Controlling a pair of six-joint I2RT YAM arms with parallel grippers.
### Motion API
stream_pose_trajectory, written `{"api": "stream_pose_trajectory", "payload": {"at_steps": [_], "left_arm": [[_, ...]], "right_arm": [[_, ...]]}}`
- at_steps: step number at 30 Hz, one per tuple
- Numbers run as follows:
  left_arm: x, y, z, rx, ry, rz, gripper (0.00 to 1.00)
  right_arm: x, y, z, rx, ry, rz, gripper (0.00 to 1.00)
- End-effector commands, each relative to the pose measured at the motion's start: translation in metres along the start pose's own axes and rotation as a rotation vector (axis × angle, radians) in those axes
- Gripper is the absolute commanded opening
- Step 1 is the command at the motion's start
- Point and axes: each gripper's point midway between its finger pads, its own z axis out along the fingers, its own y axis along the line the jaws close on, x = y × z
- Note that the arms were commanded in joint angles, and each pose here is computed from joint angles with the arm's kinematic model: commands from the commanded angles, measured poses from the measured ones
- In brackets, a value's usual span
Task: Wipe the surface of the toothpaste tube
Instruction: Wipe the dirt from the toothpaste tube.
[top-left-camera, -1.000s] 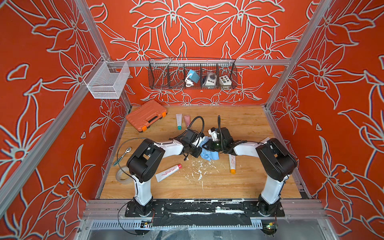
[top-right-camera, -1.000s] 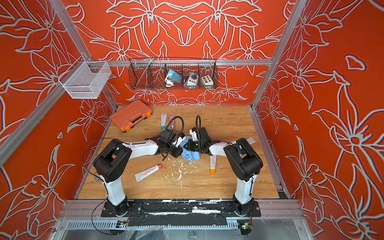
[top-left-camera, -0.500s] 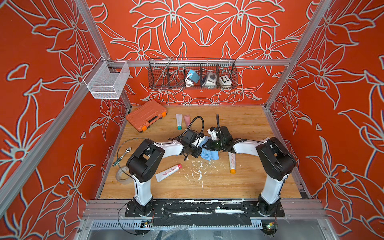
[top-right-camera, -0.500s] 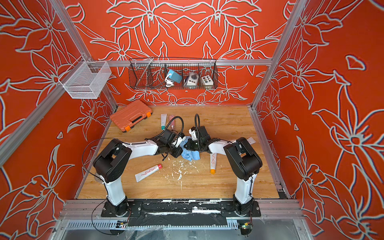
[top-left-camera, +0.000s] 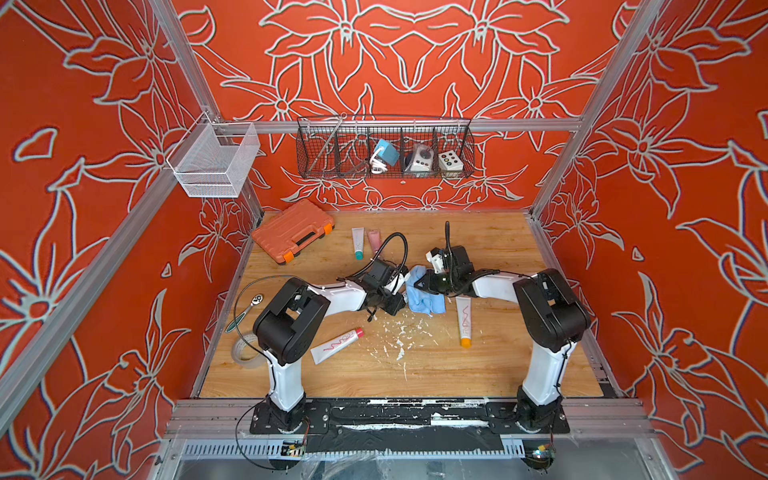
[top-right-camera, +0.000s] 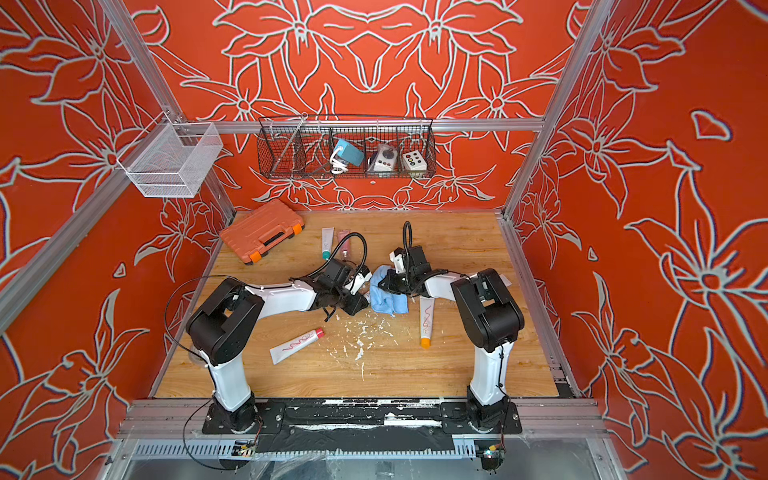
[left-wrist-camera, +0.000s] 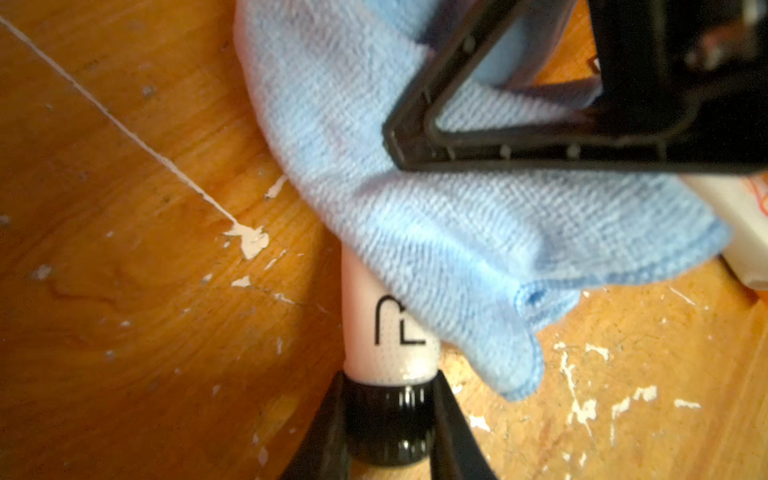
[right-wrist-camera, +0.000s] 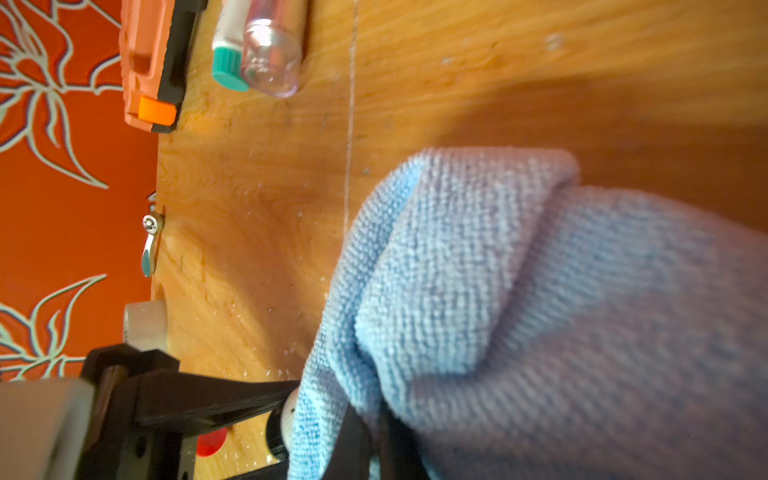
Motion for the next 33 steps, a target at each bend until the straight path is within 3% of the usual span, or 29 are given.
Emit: {"api": "stream_pose_trajectory", "payload": {"at_steps": [1, 14, 33], "left_arm": [[-0.010, -0.004, -0.011, 0.019, -0.039, 0.014, 0.14], [-0.011, -0.003, -0.011, 0.011, -0.039, 0.014, 0.14], [-0.010, 0.000, -0.007, 0.004, -0.030, 0.005, 0.14]], "right_arm": [[0.021, -0.059, 0.003, 0.194, 0.081, 0.074, 0.00], [0.006, -0.074, -0.002, 0.227, 0.075, 0.057, 0.00], [0.040, -0.048, 0.000, 0.154, 0.123, 0.038, 0.00]]}}
